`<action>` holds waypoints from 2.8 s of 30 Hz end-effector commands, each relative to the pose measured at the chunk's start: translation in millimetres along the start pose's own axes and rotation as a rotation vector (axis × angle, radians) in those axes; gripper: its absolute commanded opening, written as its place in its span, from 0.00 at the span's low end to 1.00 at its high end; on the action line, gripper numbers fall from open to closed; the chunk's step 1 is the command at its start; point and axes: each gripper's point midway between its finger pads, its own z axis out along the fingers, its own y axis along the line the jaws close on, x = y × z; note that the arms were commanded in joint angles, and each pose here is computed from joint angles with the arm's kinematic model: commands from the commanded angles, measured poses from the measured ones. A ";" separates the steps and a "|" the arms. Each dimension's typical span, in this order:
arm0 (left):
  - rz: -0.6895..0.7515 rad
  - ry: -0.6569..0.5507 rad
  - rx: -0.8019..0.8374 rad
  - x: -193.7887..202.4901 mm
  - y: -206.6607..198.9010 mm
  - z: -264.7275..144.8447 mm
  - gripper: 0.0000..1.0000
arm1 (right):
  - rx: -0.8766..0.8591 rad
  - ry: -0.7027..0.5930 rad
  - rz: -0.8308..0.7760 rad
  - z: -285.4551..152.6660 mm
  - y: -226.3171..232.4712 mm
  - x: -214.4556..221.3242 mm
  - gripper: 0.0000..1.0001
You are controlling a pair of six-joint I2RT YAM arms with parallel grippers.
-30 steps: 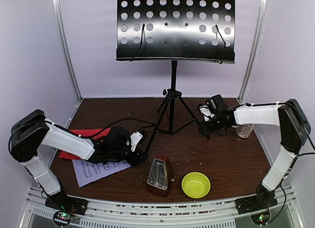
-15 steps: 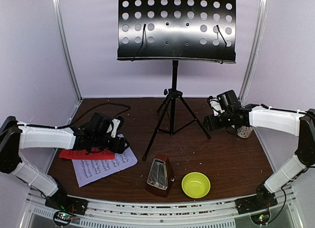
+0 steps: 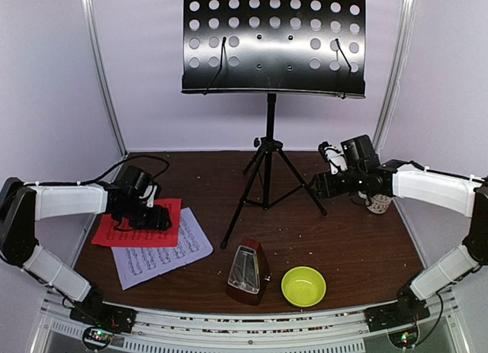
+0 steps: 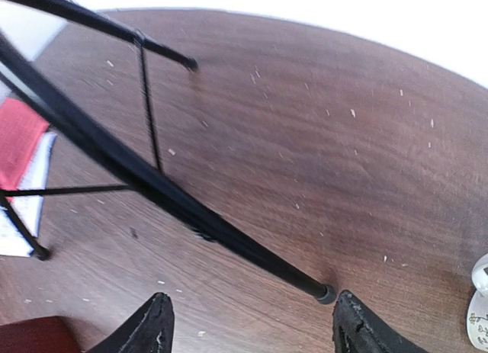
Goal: Set up the instrument practice props
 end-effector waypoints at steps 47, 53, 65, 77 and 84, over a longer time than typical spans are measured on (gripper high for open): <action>-0.933 -0.177 -0.277 50.9 196.5 -90.7 0.90 | -0.086 -0.146 0.025 -39.2 36.1 -14.4 0.74; -1.075 -0.188 -0.202 77.0 198.3 -66.8 0.90 | -0.078 -0.156 0.044 -39.3 34.1 -11.6 0.75; -1.099 -0.337 -0.065 56.8 206.4 -38.9 0.78 | -0.057 -0.151 0.030 -39.9 30.9 -12.5 0.74; -1.127 -0.444 -0.003 45.3 211.6 -29.9 0.51 | -0.040 -0.149 0.012 -40.8 29.3 -17.9 0.73; -1.059 -0.451 0.027 17.3 218.5 -29.0 0.23 | -0.041 -0.150 0.002 -39.4 30.4 -22.3 0.72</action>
